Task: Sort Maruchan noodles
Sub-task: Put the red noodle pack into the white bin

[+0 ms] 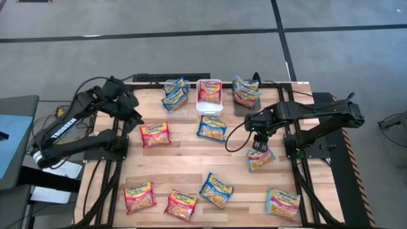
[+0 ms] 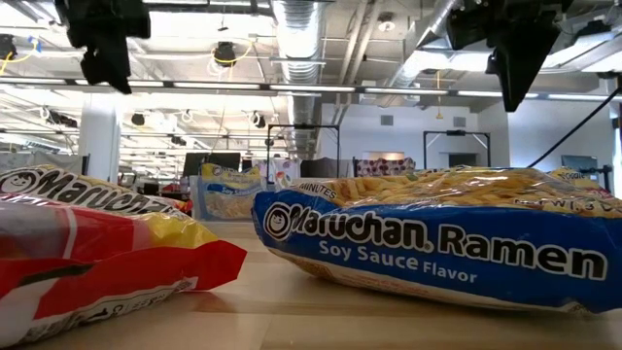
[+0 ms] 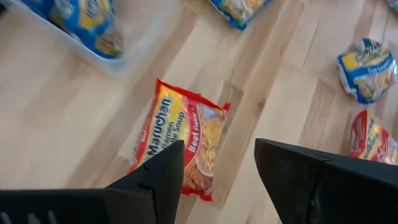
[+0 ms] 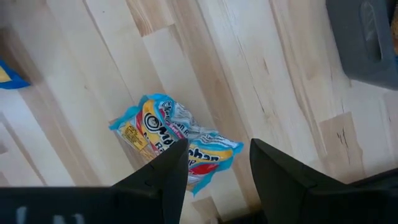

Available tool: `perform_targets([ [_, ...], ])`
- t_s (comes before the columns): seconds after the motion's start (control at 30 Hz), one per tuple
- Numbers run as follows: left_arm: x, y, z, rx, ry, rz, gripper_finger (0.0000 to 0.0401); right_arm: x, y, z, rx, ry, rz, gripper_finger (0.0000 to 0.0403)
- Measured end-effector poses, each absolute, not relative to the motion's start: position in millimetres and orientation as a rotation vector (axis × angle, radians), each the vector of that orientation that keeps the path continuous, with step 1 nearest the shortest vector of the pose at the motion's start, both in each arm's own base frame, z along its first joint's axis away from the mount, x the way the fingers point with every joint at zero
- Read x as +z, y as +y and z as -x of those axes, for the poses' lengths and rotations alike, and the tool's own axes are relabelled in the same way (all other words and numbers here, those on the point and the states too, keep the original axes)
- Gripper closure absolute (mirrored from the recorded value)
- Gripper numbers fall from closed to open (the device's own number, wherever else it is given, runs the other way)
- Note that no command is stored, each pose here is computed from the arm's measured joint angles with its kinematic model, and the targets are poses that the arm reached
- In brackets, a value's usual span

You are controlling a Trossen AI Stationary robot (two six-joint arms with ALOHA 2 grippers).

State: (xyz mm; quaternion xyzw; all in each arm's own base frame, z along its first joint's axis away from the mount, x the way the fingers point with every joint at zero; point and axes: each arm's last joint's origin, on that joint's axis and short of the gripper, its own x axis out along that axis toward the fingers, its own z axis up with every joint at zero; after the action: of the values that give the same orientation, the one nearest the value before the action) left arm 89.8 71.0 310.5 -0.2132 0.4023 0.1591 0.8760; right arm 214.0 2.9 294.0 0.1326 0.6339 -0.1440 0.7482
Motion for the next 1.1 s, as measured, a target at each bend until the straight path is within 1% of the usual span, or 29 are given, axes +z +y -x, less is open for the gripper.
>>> perform_targets([
  [0.17,283,69,-99,0.307,0.866,0.464,0.0218,294,3,-214,-0.315,1.386,-0.291,0.0207],
  [0.3,263,68,-105,0.327,0.906,0.46,0.0218,294,2,-214,-0.316,1.385,-0.292,0.0207],
  [0.5,241,62,-113,0.309,0.916,0.496,0.0218,294,2,-214,-0.315,1.385,-0.292,0.0207],
  [0.67,238,58,-119,0.334,0.941,0.47,0.0218,294,2,-214,-0.315,1.383,-0.292,0.0207],
  [0.87,242,56,-127,0.379,0.882,0.408,0.0218,294,2,-215,-0.314,1.376,-0.293,0.0207],
  [0.97,243,56,-129,0.406,0.862,0.412,0.0218,294,2,-215,-0.314,1.376,-0.293,0.0207],
  [1.1,243,55,-129,0.393,0.865,0.391,0.0218,294,2,-215,-0.315,1.376,-0.293,0.0207],
])
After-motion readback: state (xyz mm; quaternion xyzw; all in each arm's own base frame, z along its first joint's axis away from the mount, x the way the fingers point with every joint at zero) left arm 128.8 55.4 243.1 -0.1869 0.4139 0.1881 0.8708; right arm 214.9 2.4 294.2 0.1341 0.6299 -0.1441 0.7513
